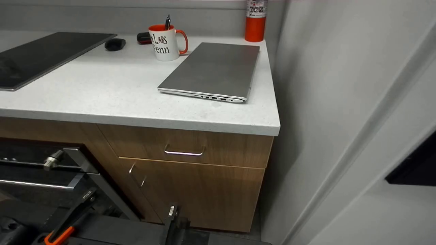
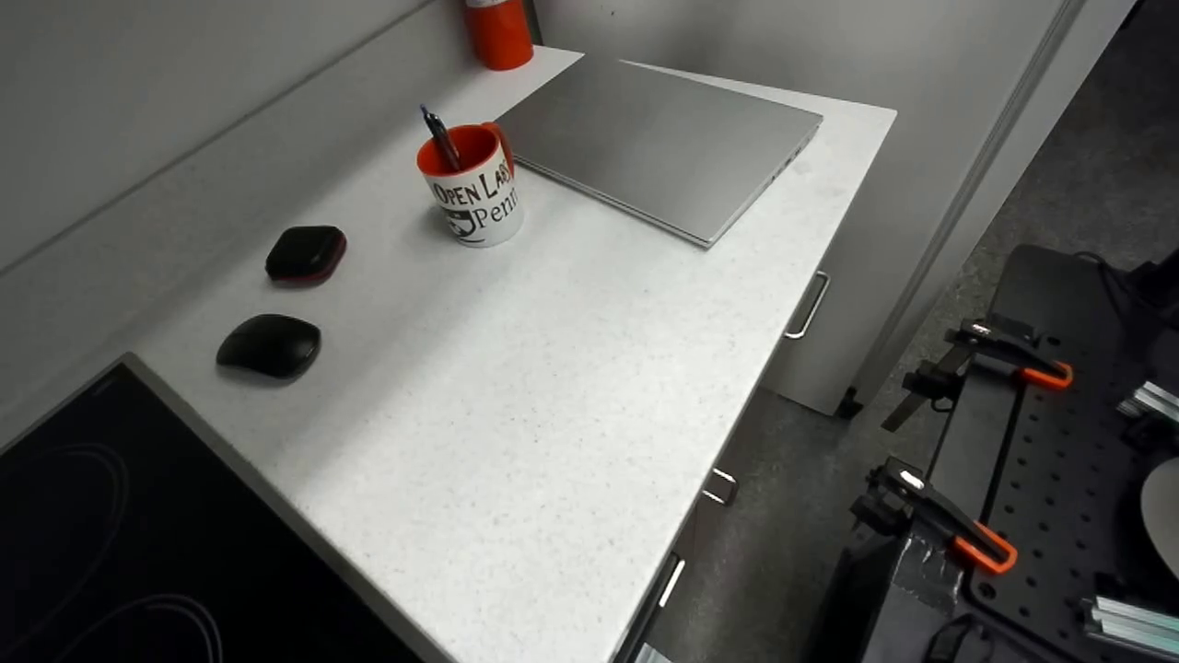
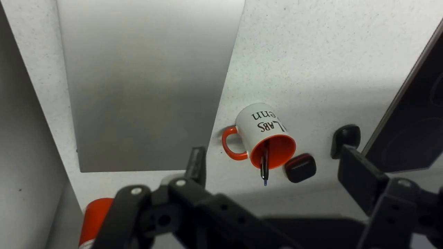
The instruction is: Remove the marker from the mug.
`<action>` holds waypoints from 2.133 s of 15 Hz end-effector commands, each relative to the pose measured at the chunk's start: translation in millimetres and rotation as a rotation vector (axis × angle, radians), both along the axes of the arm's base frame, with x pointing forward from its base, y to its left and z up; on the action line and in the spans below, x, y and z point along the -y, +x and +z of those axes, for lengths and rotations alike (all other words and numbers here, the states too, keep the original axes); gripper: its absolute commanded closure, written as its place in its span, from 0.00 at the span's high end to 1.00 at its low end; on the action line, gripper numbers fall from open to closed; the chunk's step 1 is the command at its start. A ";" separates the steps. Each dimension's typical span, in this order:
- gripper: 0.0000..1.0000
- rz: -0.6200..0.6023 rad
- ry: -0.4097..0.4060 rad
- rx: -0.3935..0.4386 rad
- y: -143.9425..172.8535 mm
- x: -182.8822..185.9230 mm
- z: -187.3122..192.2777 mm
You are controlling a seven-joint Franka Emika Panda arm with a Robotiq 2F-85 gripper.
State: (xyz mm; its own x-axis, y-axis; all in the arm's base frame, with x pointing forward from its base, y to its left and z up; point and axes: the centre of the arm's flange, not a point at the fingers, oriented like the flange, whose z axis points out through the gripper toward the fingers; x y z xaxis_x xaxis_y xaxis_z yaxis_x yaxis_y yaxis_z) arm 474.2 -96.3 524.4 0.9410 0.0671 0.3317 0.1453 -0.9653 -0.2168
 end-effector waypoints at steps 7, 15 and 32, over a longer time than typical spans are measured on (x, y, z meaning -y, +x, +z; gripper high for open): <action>1.00 -0.020 0.040 0.031 30.9 -13.0 -22.3; 1.00 -0.074 0.058 0.098 111.4 -90.0 -101.0; 1.00 -0.115 0.015 0.179 149.3 -119.2 -144.8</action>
State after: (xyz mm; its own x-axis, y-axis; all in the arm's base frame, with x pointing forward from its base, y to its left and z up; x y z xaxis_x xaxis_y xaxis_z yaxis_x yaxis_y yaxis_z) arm 602.0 19.1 392.0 0.8948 -0.0103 0.4463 0.0992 -0.9701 -0.2213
